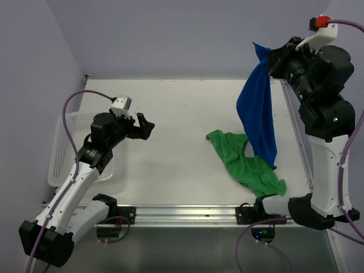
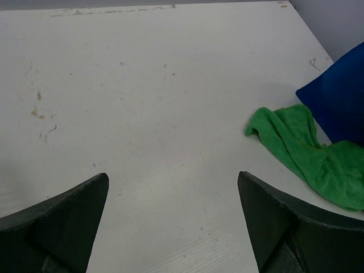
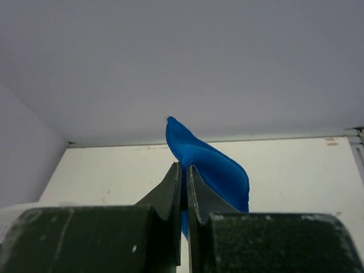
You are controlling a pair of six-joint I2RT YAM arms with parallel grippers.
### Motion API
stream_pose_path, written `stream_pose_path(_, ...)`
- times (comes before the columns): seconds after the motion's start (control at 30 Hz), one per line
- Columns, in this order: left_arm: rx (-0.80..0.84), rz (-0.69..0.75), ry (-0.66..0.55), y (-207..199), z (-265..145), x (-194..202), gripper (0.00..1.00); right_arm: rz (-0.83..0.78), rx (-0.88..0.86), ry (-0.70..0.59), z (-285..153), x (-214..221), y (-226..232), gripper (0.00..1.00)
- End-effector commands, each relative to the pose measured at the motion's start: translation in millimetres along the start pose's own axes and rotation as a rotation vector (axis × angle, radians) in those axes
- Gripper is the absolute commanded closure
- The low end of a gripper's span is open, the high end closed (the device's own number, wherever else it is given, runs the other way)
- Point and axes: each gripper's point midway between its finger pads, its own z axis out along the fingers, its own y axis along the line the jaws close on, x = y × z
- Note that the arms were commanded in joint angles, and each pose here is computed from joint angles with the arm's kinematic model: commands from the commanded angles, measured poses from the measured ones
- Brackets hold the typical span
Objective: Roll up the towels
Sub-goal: Move the towel to the center of the board
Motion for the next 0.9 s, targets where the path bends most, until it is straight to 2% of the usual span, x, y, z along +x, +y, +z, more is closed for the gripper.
stream_pose_path(0.0,0.04,-0.001,-0.034,-9.1,0.0,-10.6,0.0,0.028,-0.261,-0.11,-0.9,-39.1,52.5,1.0)
stream_pose_path(0.1,0.042,0.0,-0.036,-9.5,-0.2,-11.0,0.0,0.078,-0.403,-0.123,3.9,-48.7,81.1,1.0)
stream_pose_path(0.23,0.04,0.003,-0.049,-9.9,-2.3,-14.4,0.0,0.177,-0.601,-0.079,8.6,-40.7,125.2,1.0)
stream_pose_path(0.5,-0.005,0.007,-0.111,-4.8,-12.5,-28.0,0.0,0.162,-0.844,0.14,6.4,53.0,226.2,1.0)
stream_pose_path(0.63,-0.054,0.003,-0.163,1.6,-22.0,-37.9,0.0,0.169,-0.861,0.205,14.9,92.7,245.2,1.0)
stream_pose_path(0.67,-0.062,0.004,-0.179,2.5,-25.7,-40.4,0.0,0.171,-0.849,0.244,19.9,111.7,244.6,0.93)
stream_pose_path(0.7,-0.07,0.002,-0.188,3.5,-27.1,-41.8,0.0,0.178,-0.839,0.259,20.7,117.7,243.5,0.81)
stream_pose_path(0.77,-0.089,-0.001,-0.197,6.8,-28.1,-43.5,0.0,0.177,-0.739,0.306,34.4,145.5,228.8,0.63)
stream_pose_path(0.8,-0.092,-0.003,-0.193,7.4,-27.6,-42.2,0.0,0.167,-0.712,0.311,34.6,151.1,222.3,0.27)
stream_pose_path(0.83,-0.095,-0.004,-0.186,8.3,-26.3,-40.9,0.0,0.155,-0.649,0.313,40.4,159.4,211.4,0.17)
stream_pose_path(0.87,-0.1,-0.007,-0.175,9.2,-24.4,-39.6,0.0,0.138,-0.589,0.347,44.3,179.9,198.8,0.14)
